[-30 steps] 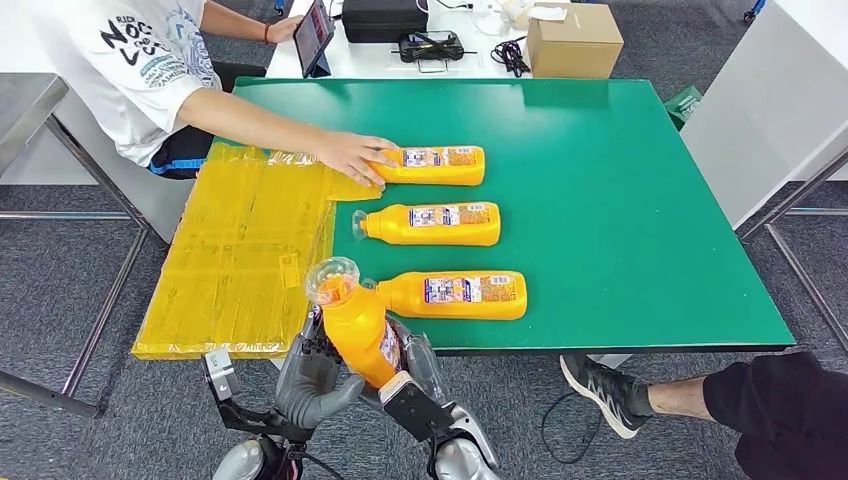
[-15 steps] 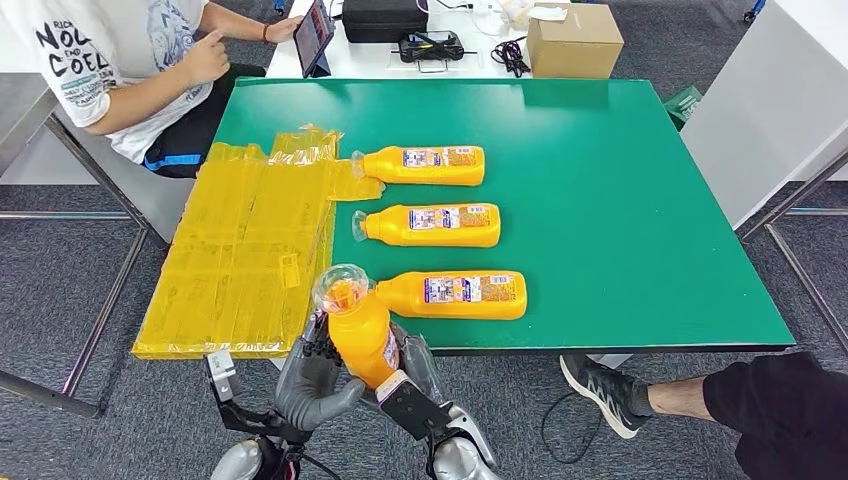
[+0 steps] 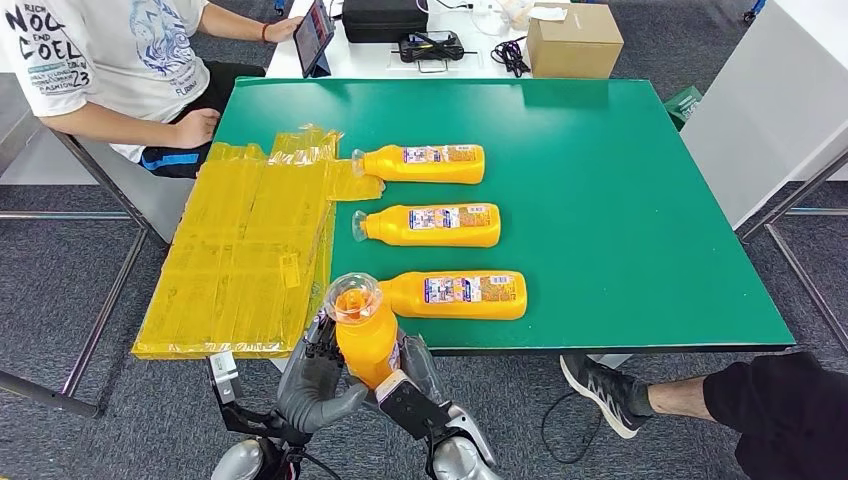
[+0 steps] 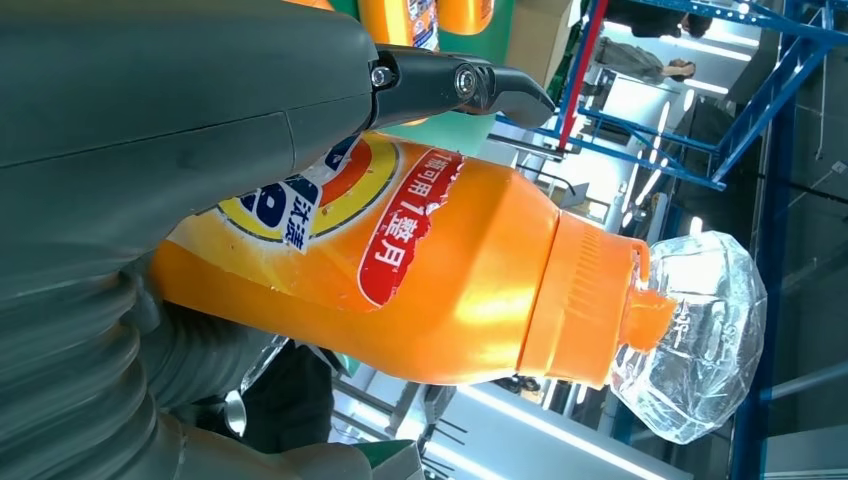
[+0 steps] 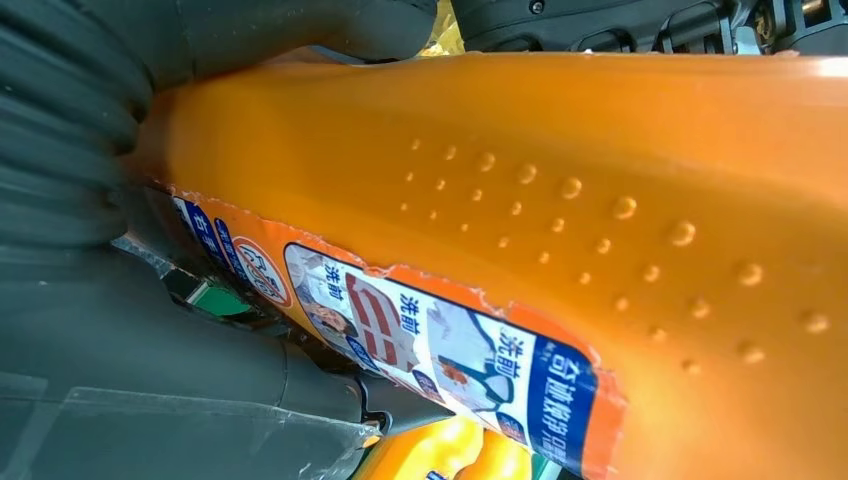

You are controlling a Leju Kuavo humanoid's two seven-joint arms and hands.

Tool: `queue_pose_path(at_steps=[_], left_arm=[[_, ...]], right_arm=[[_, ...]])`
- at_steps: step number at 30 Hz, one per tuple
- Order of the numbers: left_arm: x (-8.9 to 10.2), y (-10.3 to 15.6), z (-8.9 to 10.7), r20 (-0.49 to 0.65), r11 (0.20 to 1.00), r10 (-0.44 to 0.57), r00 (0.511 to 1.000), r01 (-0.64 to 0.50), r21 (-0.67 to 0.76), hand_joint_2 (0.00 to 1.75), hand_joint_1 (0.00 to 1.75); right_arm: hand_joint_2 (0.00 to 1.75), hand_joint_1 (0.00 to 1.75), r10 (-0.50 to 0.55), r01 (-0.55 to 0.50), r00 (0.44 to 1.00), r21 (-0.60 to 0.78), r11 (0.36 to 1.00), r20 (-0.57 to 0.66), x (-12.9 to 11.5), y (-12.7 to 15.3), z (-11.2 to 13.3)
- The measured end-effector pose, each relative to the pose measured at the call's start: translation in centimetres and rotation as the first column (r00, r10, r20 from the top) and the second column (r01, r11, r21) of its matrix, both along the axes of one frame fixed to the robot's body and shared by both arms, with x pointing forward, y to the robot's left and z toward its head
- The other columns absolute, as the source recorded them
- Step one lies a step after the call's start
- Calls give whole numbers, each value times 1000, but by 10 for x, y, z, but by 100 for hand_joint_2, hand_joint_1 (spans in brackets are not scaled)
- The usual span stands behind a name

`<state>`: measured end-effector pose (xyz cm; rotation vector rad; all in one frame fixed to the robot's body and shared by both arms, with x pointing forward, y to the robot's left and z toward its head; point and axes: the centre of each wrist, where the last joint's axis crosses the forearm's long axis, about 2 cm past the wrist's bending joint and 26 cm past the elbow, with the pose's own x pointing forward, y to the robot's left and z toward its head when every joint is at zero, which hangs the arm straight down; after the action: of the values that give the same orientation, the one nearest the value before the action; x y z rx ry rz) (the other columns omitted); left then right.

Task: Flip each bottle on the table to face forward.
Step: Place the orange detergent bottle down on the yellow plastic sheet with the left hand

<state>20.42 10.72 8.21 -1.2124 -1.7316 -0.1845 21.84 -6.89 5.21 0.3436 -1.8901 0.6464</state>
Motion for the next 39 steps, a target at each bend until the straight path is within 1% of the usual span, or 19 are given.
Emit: queue_pose_path(at_steps=[7, 14, 18, 22, 30, 35, 38, 39], left_arm=[[0, 1, -1, -2, 1000, 1, 1000, -1, 7, 175, 0], [2, 3, -5, -52, 999, 33, 998, -32, 31, 175, 0], [4, 5, -6, -92, 999, 51, 994, -50, 18, 175, 0], [5, 8, -6, -101, 998, 58, 993, -57, 13, 175, 0], [6, 10, -6, -96, 997, 71, 993, -69, 26, 175, 0], [11, 13, -4, -67, 992, 112, 991, -107, 73, 175, 0], [14, 14, -2, -50, 989, 118, 992, -114, 90, 175, 0], [14, 14, -1, -45, 989, 119, 992, -114, 94, 175, 4]], right_arm=[[175, 175, 9, -8, 1000, -24, 1000, 14, 0, 1, 0], [175, 175, 41, -39, 999, -78, 996, 28, -3, 4, -1], [175, 175, 69, -65, 997, -120, 991, 29, -5, 7, -2], [175, 175, 84, -79, 996, -132, 988, 27, -6, 9, -3], [175, 175, 91, -86, 996, -138, 987, 26, -7, 9, -4], [175, 175, 94, -89, 995, -137, 987, 36, -8, 8, -2], [175, 175, 97, -90, 994, -130, 987, 45, -9, 8, 0], [175, 175, 98, -91, 994, -130, 987, 48, -9, 8, 1]])
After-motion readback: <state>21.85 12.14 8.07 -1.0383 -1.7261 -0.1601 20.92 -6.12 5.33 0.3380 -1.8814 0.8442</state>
